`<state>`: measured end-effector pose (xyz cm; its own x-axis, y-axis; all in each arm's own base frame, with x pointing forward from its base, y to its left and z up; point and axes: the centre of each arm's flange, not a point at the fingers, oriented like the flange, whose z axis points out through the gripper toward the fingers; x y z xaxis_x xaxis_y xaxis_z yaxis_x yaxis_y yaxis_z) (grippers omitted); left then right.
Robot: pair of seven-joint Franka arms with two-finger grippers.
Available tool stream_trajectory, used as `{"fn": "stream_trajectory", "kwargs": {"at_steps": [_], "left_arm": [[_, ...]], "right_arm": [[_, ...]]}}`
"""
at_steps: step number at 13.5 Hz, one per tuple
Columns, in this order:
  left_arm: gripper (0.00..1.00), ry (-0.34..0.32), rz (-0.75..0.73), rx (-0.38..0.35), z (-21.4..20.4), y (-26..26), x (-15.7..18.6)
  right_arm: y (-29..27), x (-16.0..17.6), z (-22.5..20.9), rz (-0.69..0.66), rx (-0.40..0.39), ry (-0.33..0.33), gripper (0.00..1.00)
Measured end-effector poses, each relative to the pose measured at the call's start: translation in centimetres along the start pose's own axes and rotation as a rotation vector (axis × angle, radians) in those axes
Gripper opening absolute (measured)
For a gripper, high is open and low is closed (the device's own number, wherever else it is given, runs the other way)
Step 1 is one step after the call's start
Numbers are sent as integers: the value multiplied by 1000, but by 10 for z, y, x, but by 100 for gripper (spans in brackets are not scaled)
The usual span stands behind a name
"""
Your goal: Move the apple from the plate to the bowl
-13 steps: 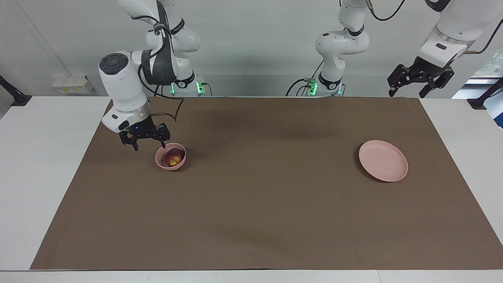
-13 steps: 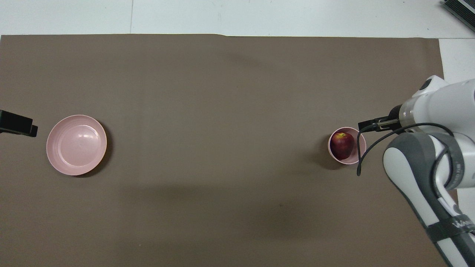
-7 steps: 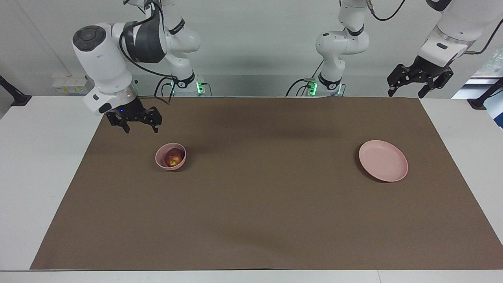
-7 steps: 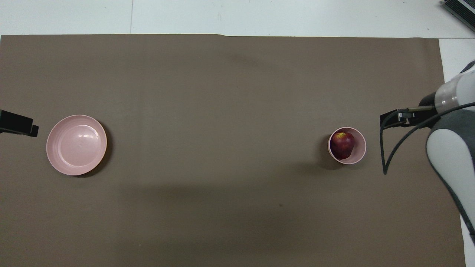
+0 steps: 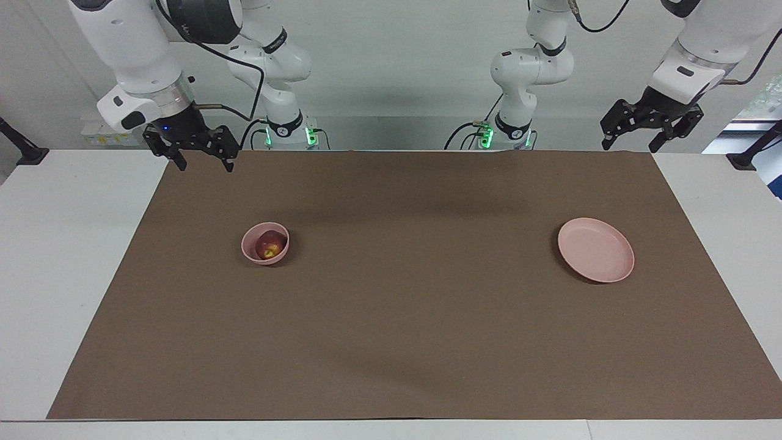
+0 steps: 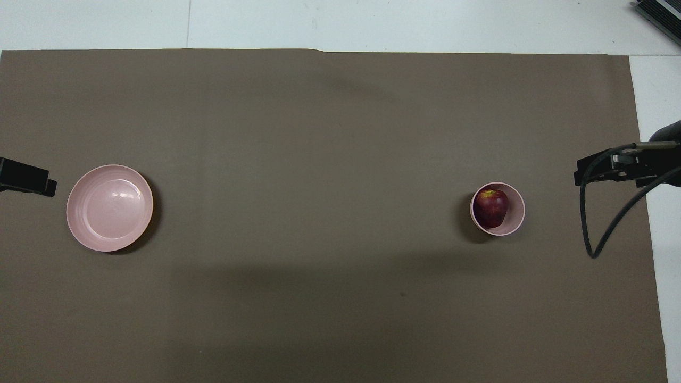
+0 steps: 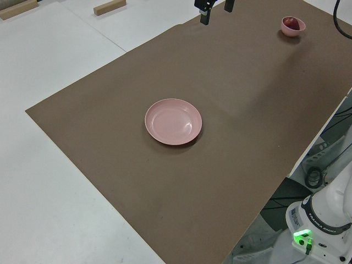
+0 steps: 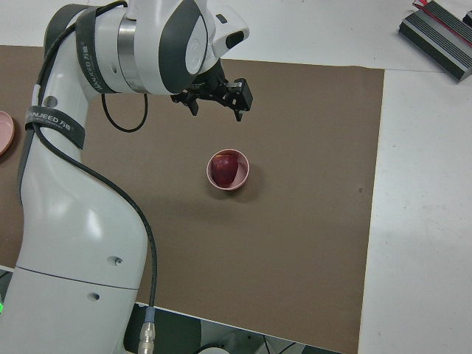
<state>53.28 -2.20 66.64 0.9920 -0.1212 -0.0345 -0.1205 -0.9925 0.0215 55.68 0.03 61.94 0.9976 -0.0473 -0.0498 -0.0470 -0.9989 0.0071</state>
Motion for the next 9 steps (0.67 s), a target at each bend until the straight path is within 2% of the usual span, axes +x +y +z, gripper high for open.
{"fn": "stream_trajectory", "kwargs": {"at_steps": [9], "left_arm": [[100, 0, 6, -2, 0, 3, 0]], "right_arm": [[-1, 1, 1, -2, 3, -2, 100]]}}
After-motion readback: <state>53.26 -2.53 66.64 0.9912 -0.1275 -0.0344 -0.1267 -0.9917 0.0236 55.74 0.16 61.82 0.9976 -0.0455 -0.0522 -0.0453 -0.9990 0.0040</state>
